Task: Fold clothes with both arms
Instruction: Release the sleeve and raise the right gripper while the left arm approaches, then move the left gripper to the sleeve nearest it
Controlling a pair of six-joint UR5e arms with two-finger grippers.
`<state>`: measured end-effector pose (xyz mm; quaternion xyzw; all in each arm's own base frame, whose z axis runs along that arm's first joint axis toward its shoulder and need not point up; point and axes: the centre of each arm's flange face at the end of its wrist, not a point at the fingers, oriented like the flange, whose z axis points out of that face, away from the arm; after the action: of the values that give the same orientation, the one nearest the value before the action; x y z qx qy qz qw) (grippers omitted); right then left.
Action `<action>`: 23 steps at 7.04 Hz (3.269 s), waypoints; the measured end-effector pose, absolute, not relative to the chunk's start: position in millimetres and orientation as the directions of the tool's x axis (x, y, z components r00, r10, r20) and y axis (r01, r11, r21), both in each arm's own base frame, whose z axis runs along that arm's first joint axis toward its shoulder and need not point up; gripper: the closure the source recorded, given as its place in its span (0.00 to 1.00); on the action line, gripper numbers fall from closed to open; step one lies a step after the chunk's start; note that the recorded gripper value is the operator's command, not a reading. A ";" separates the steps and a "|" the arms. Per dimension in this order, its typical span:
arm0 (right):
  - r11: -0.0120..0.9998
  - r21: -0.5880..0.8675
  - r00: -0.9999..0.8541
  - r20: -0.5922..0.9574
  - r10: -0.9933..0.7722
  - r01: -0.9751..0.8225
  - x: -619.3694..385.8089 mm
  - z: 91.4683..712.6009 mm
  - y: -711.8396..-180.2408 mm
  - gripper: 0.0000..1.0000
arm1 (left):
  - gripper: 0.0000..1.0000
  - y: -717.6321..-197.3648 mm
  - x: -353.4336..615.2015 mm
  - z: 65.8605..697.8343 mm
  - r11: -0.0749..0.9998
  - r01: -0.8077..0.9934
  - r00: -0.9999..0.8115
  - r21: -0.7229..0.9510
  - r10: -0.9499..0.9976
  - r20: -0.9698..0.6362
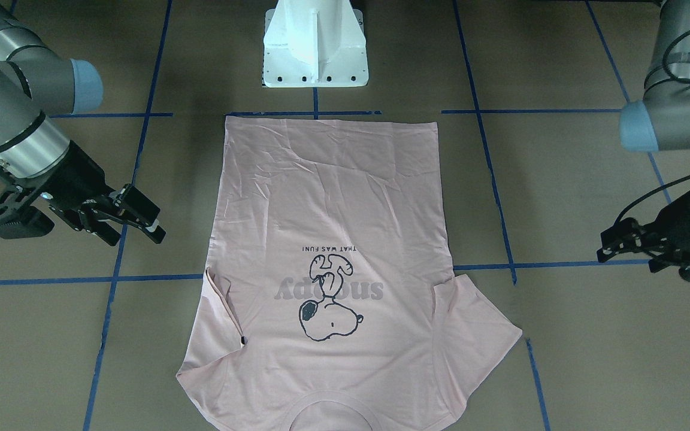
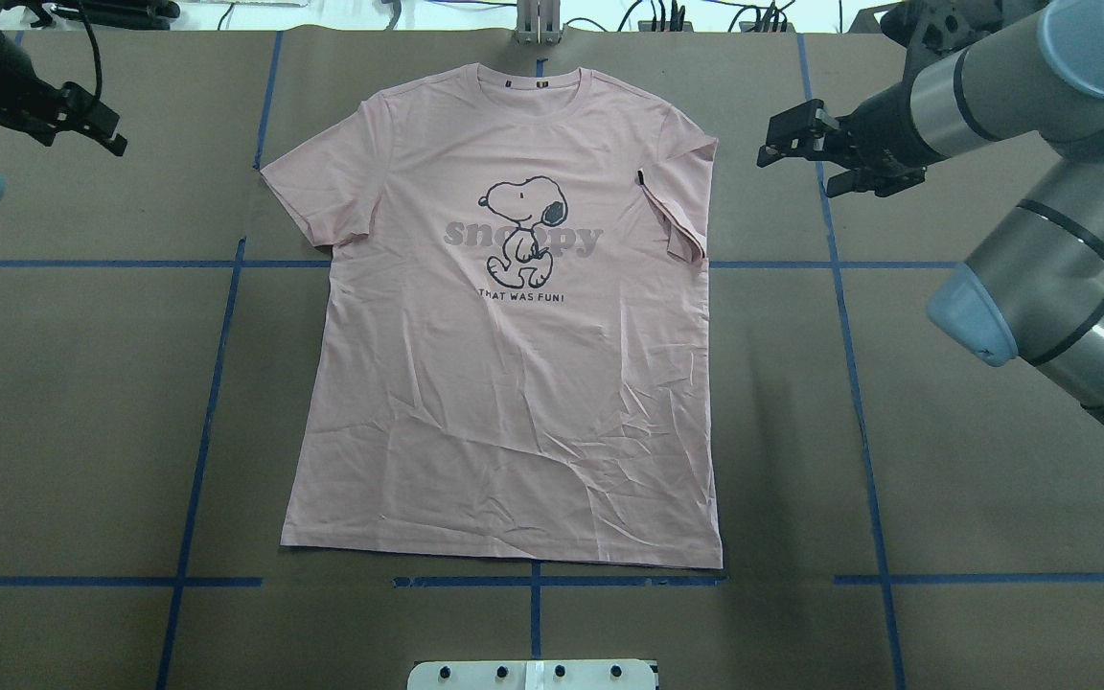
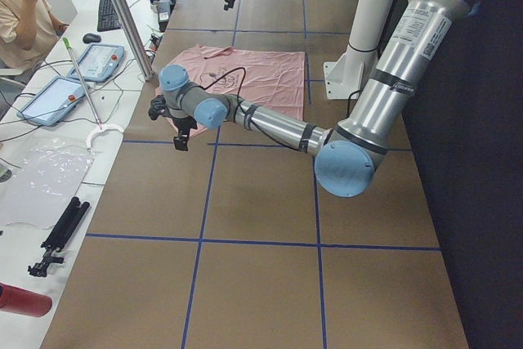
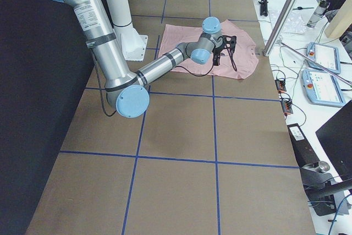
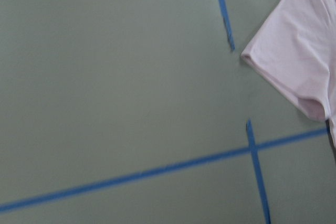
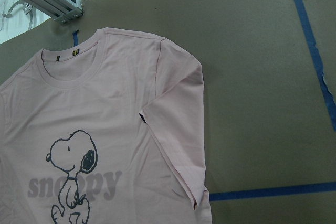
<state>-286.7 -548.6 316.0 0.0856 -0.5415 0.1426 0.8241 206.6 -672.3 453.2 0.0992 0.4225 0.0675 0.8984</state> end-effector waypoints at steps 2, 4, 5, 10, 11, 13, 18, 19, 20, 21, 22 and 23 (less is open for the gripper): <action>0.945 -0.013 0.371 0.918 0.141 -0.326 -279.2 321.2 -538.3 0.00 | 0.04 -696.6 285.6 474.2 0.966 0.025 0.631 0.256 0.183 -0.754; 0.946 -0.008 0.362 0.923 0.133 -0.324 -275.3 316.8 -537.6 0.00 | 0.16 -699.1 336.4 459.9 0.960 0.056 0.621 0.275 0.182 -0.762; 0.939 -0.013 0.361 0.921 0.146 -0.345 -256.7 323.6 -536.0 0.00 | 0.32 -700.3 352.8 454.2 0.955 0.068 0.629 0.288 0.183 -0.756; 0.927 -0.014 0.397 0.901 0.173 -0.374 -219.1 362.4 -524.9 0.00 | 0.43 -707.3 375.9 462.3 0.939 0.099 0.671 0.328 0.181 -0.719; 0.930 -0.005 0.403 0.900 0.165 -0.368 -219.7 364.3 -526.0 0.00 | 0.43 -707.2 378.7 460.5 0.938 0.098 0.671 0.331 0.184 -0.718; 0.932 -0.001 0.405 0.901 0.159 -0.363 -220.2 364.0 -526.3 0.00 | 0.62 -701.7 389.1 460.5 0.936 0.088 0.664 0.342 0.201 -0.720; 0.933 -0.001 0.405 0.901 0.158 -0.360 -221.2 364.0 -526.8 0.00 | 1.00 -698.2 393.4 437.5 0.930 0.116 0.635 0.350 0.202 -0.745; 0.933 -0.001 0.407 0.900 0.158 -0.360 -221.9 365.3 -527.0 0.00 | 1.00 -696.3 392.3 409.8 0.926 0.156 0.606 0.342 0.184 -0.774; 0.934 -0.001 0.409 0.899 0.157 -0.358 -223.4 365.8 -526.7 0.00 | 1.00 -687.7 400.7 382.5 0.929 0.192 0.568 0.316 0.157 -0.808; 0.935 0.000 0.411 0.898 0.156 -0.356 -225.7 366.6 -526.5 0.00 | 1.00 -669.7 428.5 357.3 0.940 0.210 0.525 0.269 0.124 -0.842; 0.935 -0.001 0.414 0.896 0.158 -0.355 -227.6 368.8 -527.3 0.00 | 1.00 -653.9 464.1 337.5 0.951 0.210 0.499 0.228 0.097 -0.861; 0.935 -0.002 0.416 0.895 0.159 -0.354 -228.5 370.0 -528.7 0.00 | 1.00 -651.2 492.1 328.1 0.952 0.222 0.505 0.212 0.073 -0.860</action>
<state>-228.5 -528.7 370.0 0.0941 -0.5183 0.1536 0.8360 492.1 -651.2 328.1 0.1491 0.4958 -0.0436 0.8544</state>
